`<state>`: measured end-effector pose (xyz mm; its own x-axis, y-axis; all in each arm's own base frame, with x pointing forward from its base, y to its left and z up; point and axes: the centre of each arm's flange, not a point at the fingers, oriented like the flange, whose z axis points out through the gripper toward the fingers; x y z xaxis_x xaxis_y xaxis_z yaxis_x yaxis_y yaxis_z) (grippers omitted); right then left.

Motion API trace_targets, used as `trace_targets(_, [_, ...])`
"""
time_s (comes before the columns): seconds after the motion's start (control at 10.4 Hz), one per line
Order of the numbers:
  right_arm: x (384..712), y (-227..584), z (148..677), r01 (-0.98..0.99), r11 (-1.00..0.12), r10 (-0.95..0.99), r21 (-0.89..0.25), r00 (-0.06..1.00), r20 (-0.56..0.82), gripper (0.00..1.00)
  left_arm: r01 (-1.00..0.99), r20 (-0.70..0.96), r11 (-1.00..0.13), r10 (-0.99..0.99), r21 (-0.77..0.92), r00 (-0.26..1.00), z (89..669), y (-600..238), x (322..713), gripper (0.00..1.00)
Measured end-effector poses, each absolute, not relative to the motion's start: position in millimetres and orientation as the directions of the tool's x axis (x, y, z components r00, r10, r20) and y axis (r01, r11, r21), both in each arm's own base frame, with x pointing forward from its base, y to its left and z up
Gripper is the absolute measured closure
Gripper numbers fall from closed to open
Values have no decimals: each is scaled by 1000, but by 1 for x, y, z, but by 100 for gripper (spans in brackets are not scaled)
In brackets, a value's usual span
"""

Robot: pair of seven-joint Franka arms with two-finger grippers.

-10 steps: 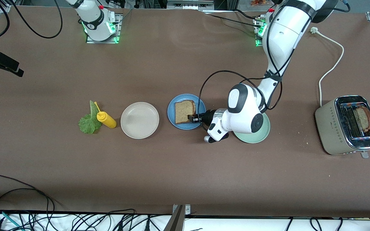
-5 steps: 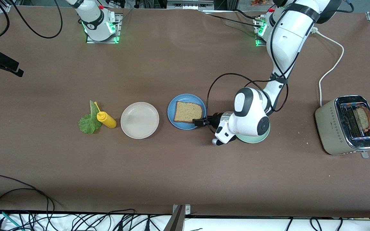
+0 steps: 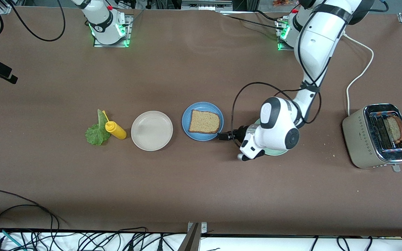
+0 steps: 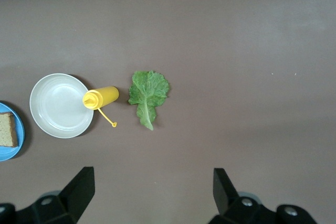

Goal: Make sandwich in blue plate with both arms
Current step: 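Release the bread on the blue plate while the right gripper reaches the lettuce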

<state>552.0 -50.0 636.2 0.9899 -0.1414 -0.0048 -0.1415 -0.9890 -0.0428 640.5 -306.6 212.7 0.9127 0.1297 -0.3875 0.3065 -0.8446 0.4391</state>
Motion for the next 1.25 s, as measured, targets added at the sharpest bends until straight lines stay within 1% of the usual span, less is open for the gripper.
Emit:
trace_targets(0.29, [556, -48, 638, -137, -990, -137, -43, 991, 9, 0, 248, -332, -899, 125, 361, 935, 285, -235, 663, 0])
trace_targets(0.48, [556, -46, 638, -134, -990, -134, -43, 991, 7, 0, 266, -308, -915, 170, 304, 936, 334, -157, 675, 0])
trace_targets(0.67, [557, -45, 633, -133, -990, -133, -42, 991, -9, 0, 273, -300, -932, 196, 240, 934, 370, -80, 674, 0])
trace_targets(0.77, [562, -45, 622, -133, -990, -132, -40, 991, -34, 0, 220, -285, -952, 155, 212, 946, 386, -54, 669, 0])
trace_targets(0.96, [582, -44, 577, -133, -991, -128, -32, 985, -115, 0, 117, -224, -976, 74, 184, 972, 427, -11, 660, 0])
trace_targets(1.25, [606, -41, 512, -130, -991, -122, -21, 969, -216, 0, -49, -126, -995, -59, 82, 990, 514, 31, 631, 0])
